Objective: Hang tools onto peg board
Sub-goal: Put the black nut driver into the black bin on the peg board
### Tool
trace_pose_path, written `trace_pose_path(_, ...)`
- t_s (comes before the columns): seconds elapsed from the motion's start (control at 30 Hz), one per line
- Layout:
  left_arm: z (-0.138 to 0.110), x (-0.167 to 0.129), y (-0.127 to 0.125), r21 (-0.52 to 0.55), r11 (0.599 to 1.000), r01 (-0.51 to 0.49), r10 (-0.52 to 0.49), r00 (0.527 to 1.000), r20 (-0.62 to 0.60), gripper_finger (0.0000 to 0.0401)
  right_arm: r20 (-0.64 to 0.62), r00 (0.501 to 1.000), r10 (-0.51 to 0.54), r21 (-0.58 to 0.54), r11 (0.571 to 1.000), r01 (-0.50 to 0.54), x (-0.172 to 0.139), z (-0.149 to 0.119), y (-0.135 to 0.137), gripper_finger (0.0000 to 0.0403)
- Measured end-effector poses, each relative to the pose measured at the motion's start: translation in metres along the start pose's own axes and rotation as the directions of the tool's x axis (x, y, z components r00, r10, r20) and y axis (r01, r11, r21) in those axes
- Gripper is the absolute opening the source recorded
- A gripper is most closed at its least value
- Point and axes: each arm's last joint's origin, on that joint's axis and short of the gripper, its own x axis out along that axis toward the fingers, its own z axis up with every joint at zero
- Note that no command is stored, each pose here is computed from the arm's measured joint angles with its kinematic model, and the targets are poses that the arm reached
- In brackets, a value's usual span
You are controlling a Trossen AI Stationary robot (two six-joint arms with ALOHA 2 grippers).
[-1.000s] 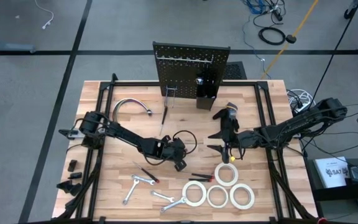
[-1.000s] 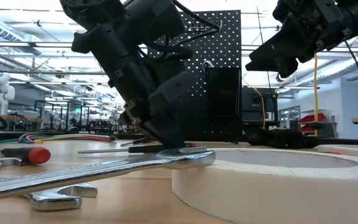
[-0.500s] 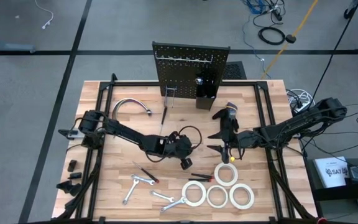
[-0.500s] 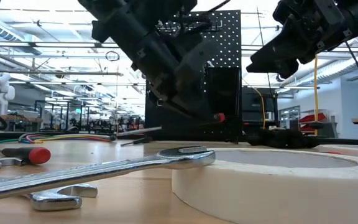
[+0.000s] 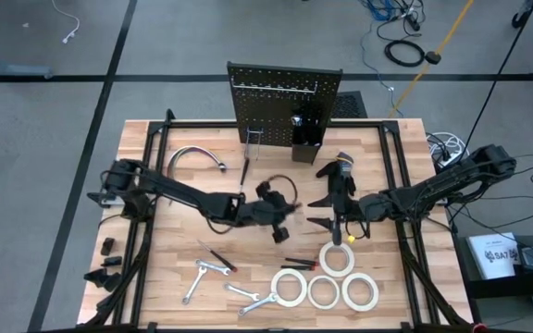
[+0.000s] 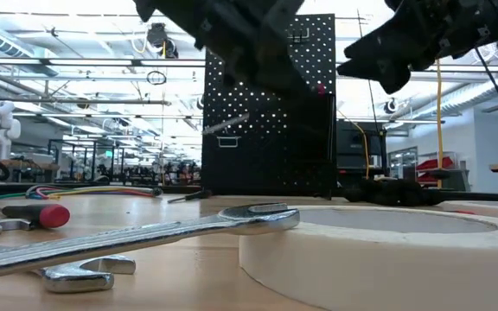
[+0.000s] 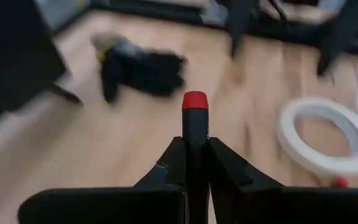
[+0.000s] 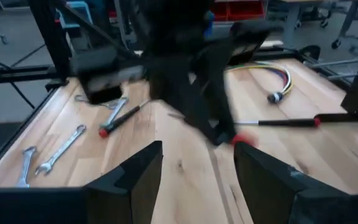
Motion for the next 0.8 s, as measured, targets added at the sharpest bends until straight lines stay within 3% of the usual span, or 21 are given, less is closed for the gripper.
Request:
trace_pose_path(0.17, 0.015, -0.009, 0.003, 0.044, 0.997, 0.068, -0.072, 0.992, 0.107, 0.0029, 0.107, 0.994, 0.017, -0.035, 0.999, -0.014, -0.001, 0.011, 0.002, 0.0194)
trace_pose_path(0.33, 0.015, -0.008, 0.002, 0.07, 0.992, 0.101, -0.109, 0.988, 0.113, 0.0029, 0.212, 0.976, 0.049, -0.079, 0.996, -0.033, -0.004, 0.021, 0.008, 0.0194)
trace_pose_path(0.57, 0.026, -0.012, -0.005, 0.105, 0.971, 0.214, -0.233, 0.949, 0.212, 0.0029, 0.282, 0.958, 0.059, -0.09, 0.995, -0.035, -0.006, 0.028, 0.009, 0.0194)
trace_pose_path(0.8, 0.027, -0.011, -0.003, 0.11, 0.968, 0.227, -0.247, 0.944, 0.221, 0.0029, 0.304, 0.951, 0.063, -0.102, 0.994, -0.033, -0.006, 0.03, 0.009, 0.0194)
